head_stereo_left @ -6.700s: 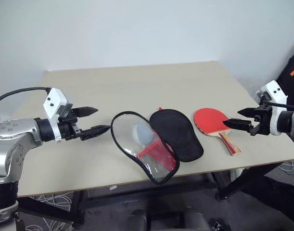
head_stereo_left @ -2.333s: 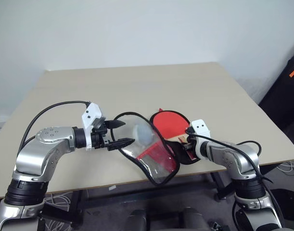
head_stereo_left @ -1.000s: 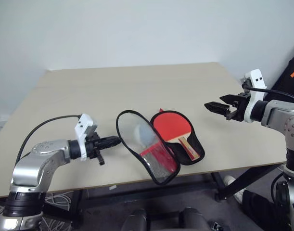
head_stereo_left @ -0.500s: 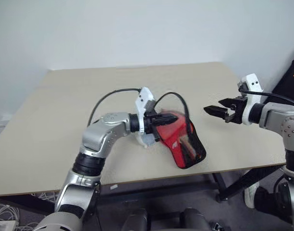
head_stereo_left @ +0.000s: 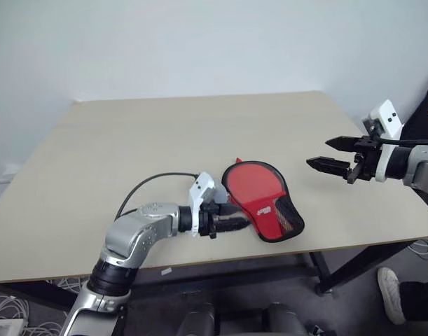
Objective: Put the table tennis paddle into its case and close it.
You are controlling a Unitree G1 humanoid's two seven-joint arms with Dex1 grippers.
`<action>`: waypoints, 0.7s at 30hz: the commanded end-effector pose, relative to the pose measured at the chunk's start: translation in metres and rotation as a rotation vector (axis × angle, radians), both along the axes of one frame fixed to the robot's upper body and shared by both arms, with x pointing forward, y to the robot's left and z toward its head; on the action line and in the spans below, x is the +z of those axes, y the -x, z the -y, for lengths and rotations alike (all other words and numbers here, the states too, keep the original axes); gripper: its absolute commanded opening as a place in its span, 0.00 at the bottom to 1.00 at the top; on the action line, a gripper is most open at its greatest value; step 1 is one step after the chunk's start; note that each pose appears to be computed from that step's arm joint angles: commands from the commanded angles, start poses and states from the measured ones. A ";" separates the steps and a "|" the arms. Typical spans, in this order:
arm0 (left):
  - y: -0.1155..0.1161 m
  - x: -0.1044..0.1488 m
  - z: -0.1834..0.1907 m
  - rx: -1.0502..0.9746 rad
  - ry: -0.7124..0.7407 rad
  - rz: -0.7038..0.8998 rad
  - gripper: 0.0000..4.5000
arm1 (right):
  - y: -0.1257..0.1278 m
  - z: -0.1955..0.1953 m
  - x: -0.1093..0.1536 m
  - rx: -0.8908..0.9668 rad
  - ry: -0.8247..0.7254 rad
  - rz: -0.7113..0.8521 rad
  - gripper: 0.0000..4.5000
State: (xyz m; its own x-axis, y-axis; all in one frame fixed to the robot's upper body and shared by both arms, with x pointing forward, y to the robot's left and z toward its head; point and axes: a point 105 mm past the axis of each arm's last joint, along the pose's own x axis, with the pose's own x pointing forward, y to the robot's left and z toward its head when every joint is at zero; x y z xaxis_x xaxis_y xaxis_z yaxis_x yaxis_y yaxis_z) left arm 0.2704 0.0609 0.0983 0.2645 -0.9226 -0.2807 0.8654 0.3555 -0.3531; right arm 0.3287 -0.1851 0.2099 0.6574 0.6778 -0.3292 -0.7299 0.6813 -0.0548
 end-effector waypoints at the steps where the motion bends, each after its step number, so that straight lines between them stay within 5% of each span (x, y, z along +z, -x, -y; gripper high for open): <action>1: 0.007 -0.003 0.009 0.024 0.023 -0.041 0.89 | -0.003 -0.014 0.011 0.040 -0.018 0.054 1.00; 21: -0.009 -0.039 0.042 0.183 0.163 -0.410 0.89 | -0.009 -0.027 0.010 0.036 -0.062 0.055 1.00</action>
State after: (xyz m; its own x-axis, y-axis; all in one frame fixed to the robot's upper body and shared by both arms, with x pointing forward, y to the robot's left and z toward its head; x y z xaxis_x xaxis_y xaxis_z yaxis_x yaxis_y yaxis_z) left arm 0.2756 0.0203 0.0540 0.3230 -0.9070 -0.2702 0.5786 0.4152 -0.7021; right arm 0.3364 -0.1573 0.2024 0.6300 0.7190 -0.2934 -0.7547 0.6559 -0.0134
